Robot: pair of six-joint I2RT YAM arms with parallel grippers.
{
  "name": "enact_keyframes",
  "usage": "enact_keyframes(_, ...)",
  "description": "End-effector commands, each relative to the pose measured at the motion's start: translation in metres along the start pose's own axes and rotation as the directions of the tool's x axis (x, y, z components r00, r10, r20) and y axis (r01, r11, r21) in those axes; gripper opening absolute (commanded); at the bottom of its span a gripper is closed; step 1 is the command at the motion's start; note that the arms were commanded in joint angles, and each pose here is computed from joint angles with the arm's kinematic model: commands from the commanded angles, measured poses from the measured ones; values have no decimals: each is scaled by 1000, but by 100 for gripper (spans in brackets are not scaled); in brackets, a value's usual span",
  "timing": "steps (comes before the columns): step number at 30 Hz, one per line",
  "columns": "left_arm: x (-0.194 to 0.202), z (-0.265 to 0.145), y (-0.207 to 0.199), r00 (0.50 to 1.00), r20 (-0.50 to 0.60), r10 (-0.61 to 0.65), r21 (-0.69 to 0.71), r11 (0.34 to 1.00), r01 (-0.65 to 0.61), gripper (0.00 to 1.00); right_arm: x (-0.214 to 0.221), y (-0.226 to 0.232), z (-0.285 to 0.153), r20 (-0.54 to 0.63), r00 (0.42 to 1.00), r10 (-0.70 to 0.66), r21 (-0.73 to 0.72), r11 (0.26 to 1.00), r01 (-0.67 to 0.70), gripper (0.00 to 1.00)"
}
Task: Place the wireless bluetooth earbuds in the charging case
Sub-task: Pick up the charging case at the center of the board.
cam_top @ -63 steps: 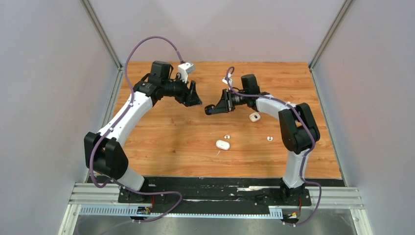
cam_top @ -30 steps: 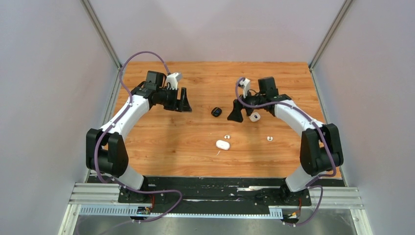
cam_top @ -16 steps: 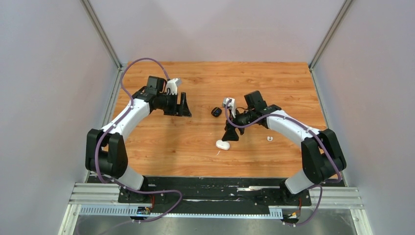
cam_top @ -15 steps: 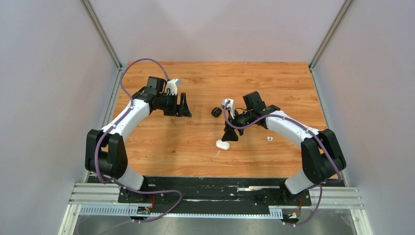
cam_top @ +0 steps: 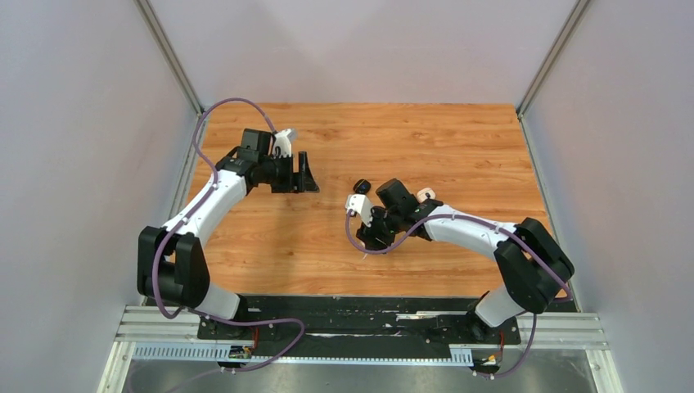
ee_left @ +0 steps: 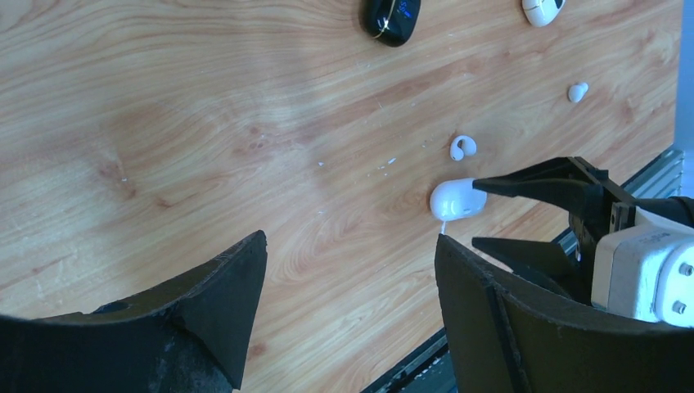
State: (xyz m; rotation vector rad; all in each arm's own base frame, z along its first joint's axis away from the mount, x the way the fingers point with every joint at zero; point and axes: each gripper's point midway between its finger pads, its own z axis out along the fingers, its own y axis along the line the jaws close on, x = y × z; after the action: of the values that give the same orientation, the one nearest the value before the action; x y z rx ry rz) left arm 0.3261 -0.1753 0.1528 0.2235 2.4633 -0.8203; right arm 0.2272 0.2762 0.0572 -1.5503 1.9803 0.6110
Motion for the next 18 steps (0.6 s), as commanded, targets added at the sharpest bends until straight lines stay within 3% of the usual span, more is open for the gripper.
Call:
enact_keyframes(1, -7, -9, -8, 998, 58, -23, 17, 1000, 22, 81, -5, -26, -4, -1, 999, -50, 140, 989, 50, 54)
enact_keyframes(18, -5, -8, -11, 998, 57, -39, 42, 998, 36, 81, 31, -8, 9, -53, 998, -27, 79, 996, 31, 46)
